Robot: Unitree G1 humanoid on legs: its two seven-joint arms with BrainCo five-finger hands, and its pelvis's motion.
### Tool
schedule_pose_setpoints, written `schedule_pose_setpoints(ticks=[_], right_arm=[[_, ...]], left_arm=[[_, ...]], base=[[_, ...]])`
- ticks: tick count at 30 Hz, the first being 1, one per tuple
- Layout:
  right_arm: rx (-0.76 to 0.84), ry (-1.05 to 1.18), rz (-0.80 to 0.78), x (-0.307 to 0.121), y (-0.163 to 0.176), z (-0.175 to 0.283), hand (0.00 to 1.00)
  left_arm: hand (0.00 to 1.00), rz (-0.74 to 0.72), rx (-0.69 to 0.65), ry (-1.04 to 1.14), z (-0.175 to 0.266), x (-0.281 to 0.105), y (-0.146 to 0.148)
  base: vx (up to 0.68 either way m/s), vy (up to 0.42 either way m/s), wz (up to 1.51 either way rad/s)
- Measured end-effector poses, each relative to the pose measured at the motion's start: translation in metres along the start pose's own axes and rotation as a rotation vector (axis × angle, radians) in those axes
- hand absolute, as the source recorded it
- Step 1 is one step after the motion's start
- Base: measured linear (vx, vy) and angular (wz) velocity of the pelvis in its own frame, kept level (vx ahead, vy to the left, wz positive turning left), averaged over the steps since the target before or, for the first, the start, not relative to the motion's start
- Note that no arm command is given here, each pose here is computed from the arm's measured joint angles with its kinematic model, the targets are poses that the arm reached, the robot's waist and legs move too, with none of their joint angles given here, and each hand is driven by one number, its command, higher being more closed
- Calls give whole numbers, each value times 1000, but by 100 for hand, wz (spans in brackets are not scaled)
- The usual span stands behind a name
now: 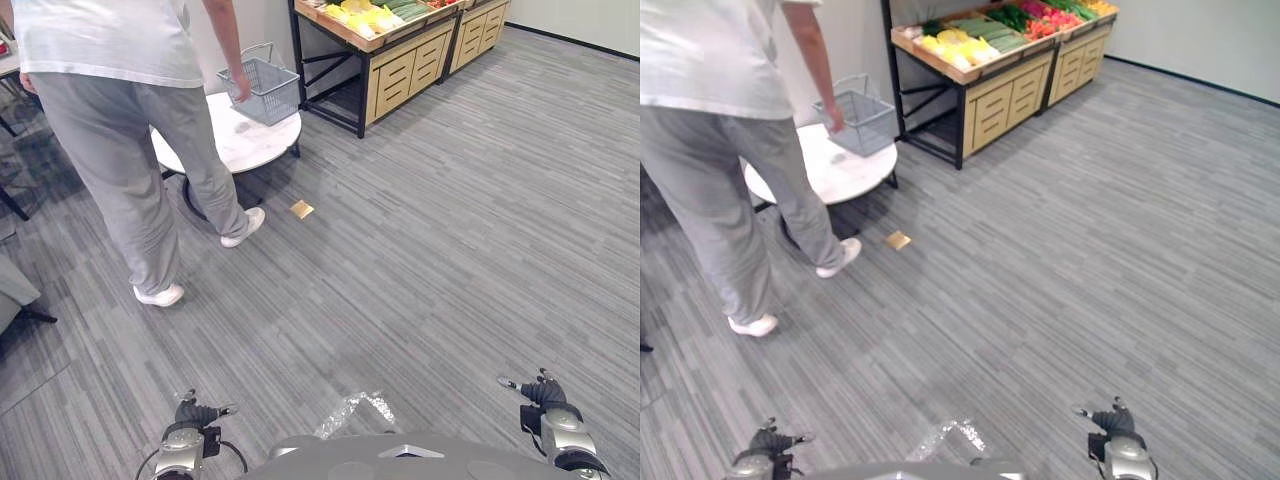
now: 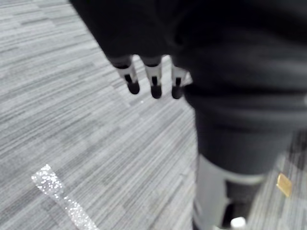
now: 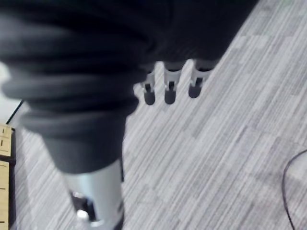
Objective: Pick vegetable in the basket
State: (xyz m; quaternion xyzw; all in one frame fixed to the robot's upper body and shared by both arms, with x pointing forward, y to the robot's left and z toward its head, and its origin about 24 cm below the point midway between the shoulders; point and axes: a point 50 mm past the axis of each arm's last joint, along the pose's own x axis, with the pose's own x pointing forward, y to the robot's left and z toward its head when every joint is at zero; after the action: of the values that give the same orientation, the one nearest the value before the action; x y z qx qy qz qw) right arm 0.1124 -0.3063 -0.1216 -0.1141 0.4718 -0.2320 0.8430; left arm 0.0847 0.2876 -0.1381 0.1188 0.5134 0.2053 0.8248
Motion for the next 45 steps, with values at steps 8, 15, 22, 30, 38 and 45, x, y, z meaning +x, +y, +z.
schedule_pose_setpoints(ticks=[8, 15, 22, 30, 38, 45], right_arm=[[9, 22, 10, -1, 5, -5, 0], [24, 31, 32, -3, 15, -8, 0], [24, 31, 31, -3, 15, -8, 0], [27, 36, 30, -2, 15, -8, 0], [34, 16, 32, 0, 16, 1, 0], [-34, -79, 28, 3, 12, 29, 0]], left_arm=[[0, -1, -1, 1, 0, 0, 0], [0, -2, -4, 5, -2, 0, 0], [0, -23, -16, 11, -3, -2, -10], [0, -27, -23, 9, -2, -2, -11], [0, -22, -42, -6, 4, 0, -10], [0, -18, -118, -23, 7, -2, -12]], base=[[1, -1, 0], [-28, -12, 0], [-12, -10, 3], [0, -20, 6], [-3, -20, -3], [108, -3, -19]])
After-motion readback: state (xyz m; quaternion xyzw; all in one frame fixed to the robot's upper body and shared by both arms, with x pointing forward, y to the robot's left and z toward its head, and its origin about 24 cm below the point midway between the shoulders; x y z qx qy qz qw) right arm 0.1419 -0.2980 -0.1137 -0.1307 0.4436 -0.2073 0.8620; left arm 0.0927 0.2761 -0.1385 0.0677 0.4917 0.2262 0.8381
